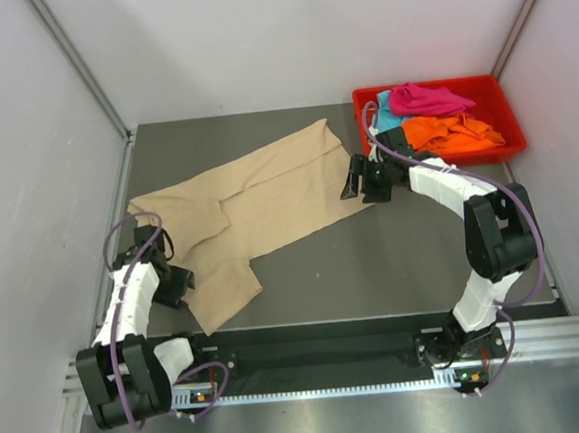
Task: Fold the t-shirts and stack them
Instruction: Fold the tshirt
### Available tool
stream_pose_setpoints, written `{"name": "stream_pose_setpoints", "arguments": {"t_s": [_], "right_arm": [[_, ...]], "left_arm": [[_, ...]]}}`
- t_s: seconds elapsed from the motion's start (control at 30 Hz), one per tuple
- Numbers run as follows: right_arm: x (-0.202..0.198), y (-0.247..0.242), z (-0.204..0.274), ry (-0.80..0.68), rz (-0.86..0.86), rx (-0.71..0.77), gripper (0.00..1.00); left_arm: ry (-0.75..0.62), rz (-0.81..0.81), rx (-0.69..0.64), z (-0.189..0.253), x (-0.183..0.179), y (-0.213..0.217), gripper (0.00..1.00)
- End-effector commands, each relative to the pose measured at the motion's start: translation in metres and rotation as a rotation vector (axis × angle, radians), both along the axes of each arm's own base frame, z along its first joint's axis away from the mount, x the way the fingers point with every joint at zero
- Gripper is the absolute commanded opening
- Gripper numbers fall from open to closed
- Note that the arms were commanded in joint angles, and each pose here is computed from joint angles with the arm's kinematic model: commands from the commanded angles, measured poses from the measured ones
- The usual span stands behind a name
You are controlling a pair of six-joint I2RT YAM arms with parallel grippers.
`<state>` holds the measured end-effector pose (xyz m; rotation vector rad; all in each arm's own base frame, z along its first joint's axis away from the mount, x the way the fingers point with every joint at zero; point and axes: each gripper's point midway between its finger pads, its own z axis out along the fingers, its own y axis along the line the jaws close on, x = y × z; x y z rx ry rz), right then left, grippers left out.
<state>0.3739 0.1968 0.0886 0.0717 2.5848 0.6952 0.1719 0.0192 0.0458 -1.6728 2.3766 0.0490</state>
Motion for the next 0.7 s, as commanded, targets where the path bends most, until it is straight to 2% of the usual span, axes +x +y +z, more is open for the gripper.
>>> {"name": "stream_pose_setpoints", "arguments": {"t_s": [0.0, 0.1, 0.3, 0.5, 0.67], "right_arm": [[0.015, 0.005, 0.018, -0.071, 0.006, 0.043, 0.68], [0.012, 0.004, 0.015, -0.068, 0.007, 0.039, 0.68], [0.014, 0.004, 0.014, -0.064, 0.006, 0.046, 0.68], [0.013, 0.004, 0.01, -0.057, 0.011, 0.045, 0.68], [0.014, 0.002, 0.006, -0.049, 0.001, 0.041, 0.68]], "left_arm": [[-0.02, -0.023, -0.085, -0.001, 0.009, -0.014, 0.49], [0.042, -0.009, -0.045, -0.001, -0.002, -0.007, 0.49], [-0.001, 0.042, 0.026, 0.006, 0.002, 0.006, 0.49], [0.017, 0.041, 0.053, 0.002, 0.004, 0.012, 0.52], [0.022, 0.033, 0.05, -0.003, 0.005, 0.011, 0.47]]}}
